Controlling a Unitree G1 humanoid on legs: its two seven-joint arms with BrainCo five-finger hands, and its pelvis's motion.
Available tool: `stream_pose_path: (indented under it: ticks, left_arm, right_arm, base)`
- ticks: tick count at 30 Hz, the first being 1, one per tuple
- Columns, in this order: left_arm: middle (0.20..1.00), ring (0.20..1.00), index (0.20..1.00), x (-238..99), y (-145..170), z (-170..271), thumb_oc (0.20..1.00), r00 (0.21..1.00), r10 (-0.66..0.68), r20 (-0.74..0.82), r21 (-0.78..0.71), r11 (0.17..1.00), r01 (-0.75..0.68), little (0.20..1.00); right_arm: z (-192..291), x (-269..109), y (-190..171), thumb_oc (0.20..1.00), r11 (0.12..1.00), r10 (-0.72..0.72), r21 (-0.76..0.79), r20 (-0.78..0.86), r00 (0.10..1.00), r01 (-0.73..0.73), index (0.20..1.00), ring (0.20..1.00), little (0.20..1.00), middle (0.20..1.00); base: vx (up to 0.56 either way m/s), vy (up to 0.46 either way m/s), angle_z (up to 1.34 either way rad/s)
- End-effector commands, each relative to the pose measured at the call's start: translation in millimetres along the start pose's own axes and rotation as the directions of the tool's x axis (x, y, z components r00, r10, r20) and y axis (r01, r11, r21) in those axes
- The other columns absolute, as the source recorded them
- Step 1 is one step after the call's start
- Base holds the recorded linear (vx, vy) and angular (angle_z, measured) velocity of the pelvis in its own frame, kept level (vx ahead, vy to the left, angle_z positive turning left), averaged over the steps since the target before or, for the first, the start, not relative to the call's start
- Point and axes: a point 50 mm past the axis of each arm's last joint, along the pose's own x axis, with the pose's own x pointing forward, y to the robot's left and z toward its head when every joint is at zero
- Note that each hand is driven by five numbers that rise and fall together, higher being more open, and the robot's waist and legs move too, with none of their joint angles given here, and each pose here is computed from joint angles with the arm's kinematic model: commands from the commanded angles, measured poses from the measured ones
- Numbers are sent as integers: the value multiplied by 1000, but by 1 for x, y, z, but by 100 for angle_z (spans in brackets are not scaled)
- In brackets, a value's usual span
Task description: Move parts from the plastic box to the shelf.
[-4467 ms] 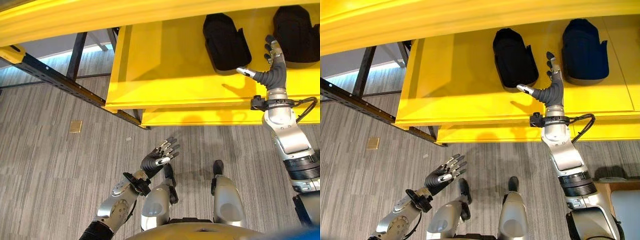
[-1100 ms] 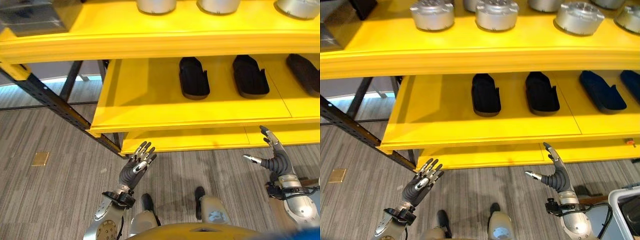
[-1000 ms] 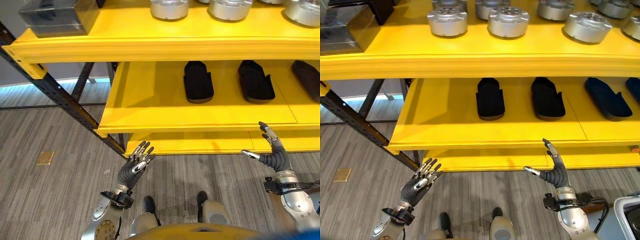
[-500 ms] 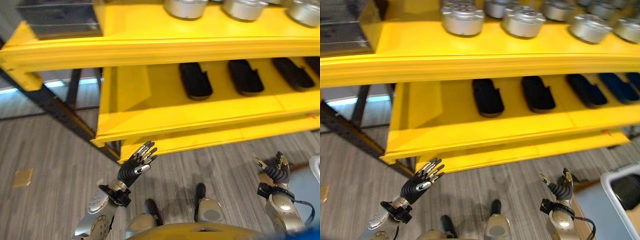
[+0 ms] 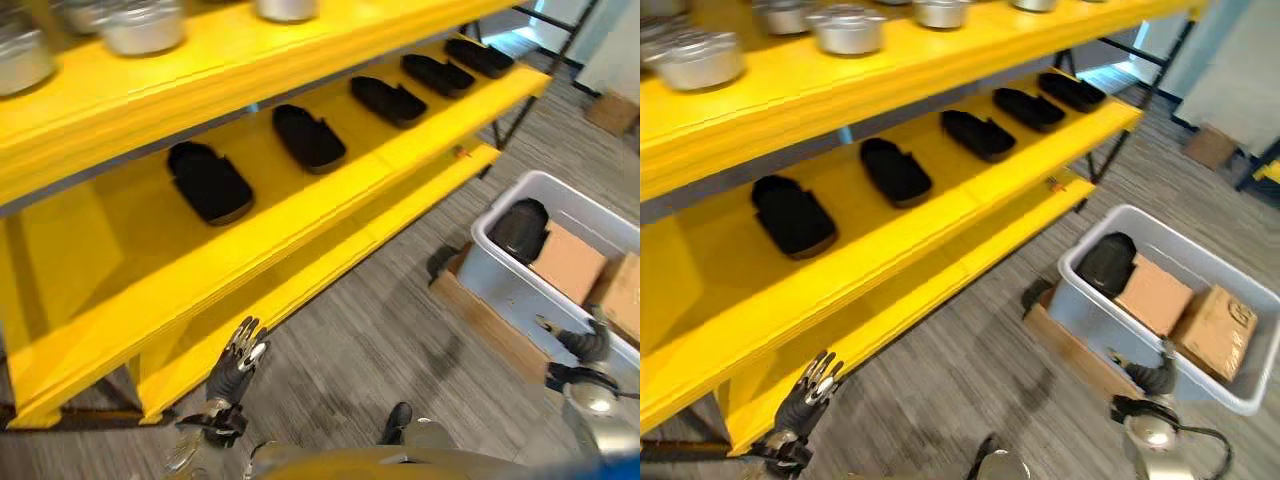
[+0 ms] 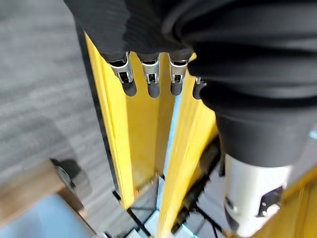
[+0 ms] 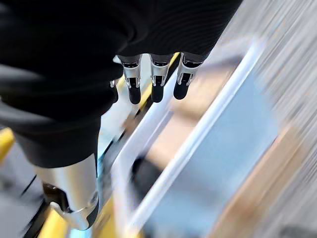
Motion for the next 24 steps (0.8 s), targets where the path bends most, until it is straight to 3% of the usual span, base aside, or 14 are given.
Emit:
stream_pose_path:
  ticks: [1, 6, 8, 15, 17, 24]
  left_arm:
    - [1000, 1000, 1000, 3, -6, 37, 1000, 987, -64, 148, 52, 997, 57, 1000]
    - [1000, 1000, 1000, 6, -15, 31, 1000, 986, -130, 101, 68, 990, 123, 1000]
    - [1000, 1000, 1000, 14, -30, 32, 1000, 965, -238, 110, 91, 969, 229, 1000]
    - [1000, 1000, 1000, 45, -84, 52, 1000, 856, -473, 208, 148, 880, 451, 1000]
    - [1000, 1000, 1000, 54, -101, 61, 1000, 814, -525, 247, 162, 851, 500, 1000]
    - [1000, 1000, 1000, 71, -118, 70, 1000, 814, -501, 292, 130, 865, 486, 1000]
  right_arm:
    - [22, 8, 1, 1000, 996, -83, 38, 94, 992, 80, 1000, 1000, 1000, 1000]
    - [19, 15, -18, 1000, 975, -216, 59, 66, 974, 212, 1000, 1000, 1000, 1000]
    - [28, 23, -20, 1000, 967, -247, 93, 113, 962, 237, 1000, 1000, 1000, 1000]
    - [63, 31, 3, 1000, 976, -187, 156, 258, 948, 150, 1000, 1000, 1000, 1000]
    - [76, 30, 14, 1000, 991, -120, 93, 340, 933, 94, 1000, 1000, 1000, 1000]
    - [75, 27, 26, 1000, 999, -26, 30, 355, 934, 17, 1000, 1000, 1000, 1000]
  base:
    - [21, -259, -41]
    - [24, -276, -37]
    - [45, -277, -46]
    - [53, -156, -65]
    - [89, -179, -28]
    - [103, -139, -24]
